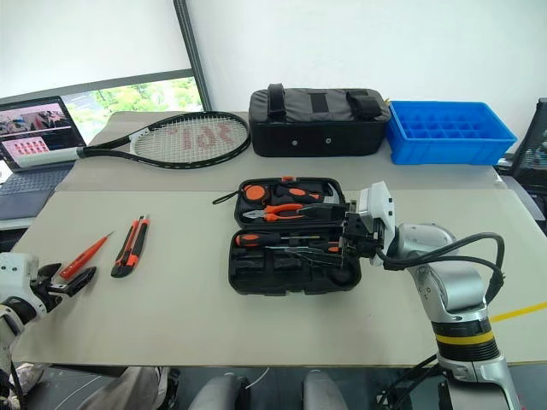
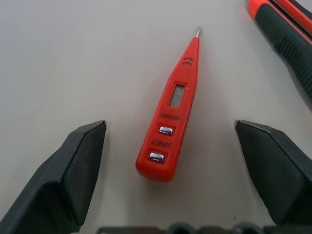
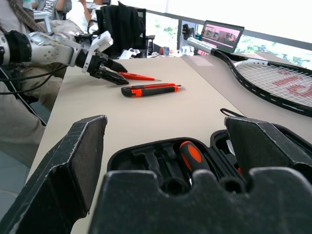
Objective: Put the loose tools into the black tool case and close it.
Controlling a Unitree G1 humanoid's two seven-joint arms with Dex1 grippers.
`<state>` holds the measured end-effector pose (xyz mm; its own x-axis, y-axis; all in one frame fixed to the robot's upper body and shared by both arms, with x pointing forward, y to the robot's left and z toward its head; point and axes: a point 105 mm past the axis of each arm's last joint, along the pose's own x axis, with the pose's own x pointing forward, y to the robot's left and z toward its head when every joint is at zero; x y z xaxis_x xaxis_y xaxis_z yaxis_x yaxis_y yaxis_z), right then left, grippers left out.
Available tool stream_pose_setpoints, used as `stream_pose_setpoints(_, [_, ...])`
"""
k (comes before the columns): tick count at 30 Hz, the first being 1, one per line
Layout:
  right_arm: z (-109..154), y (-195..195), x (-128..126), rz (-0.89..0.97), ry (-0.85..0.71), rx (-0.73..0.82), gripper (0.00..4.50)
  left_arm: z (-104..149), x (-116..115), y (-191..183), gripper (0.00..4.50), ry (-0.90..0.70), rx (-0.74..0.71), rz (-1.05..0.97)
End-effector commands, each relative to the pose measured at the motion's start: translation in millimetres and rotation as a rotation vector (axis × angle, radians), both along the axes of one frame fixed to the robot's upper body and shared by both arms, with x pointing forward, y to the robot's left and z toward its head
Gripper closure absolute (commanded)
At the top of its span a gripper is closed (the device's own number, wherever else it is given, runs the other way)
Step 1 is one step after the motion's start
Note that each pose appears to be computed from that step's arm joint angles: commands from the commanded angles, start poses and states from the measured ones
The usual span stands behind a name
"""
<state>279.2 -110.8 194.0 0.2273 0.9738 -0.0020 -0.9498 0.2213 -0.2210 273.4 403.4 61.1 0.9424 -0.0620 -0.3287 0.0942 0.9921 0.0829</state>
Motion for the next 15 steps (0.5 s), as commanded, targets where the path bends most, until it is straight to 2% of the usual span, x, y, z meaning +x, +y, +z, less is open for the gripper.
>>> stream_pose_setpoints(1, [18, -2, -6, 0.017, -0.086, 0.037, 0.0, -6, -2, 4, 1.41, 0.045, 0.006, -0.013])
stream_pose_setpoints(4, [19, -5, -7, 0.017, -0.09, 0.061, 0.0, -3, 1, 2, 2.48, 0.034, -0.002, -0.035])
stream_pose_setpoints(8, [20, -11, -7, 0.009, -0.091, 0.072, 0.0, 18, 8, -5, 3.84, -0.051, 0.007, -0.076])
stream_pose_setpoints(9, [20, -13, -6, 0.003, -0.091, 0.074, 0.0, 26, 11, -8, 3.98, -0.08, 0.012, -0.092])
stream_pose_setpoints(13, [21, -22, -6, -0.03, -0.092, 0.077, 0.0, 66, 26, -31, 3.98, -0.217, 0.021, -0.187])
stream_pose_setpoints(15, [20, -29, -6, -0.055, -0.087, 0.077, 0.0, 97, 40, -57, 3.98, -0.318, 0.006, -0.289])
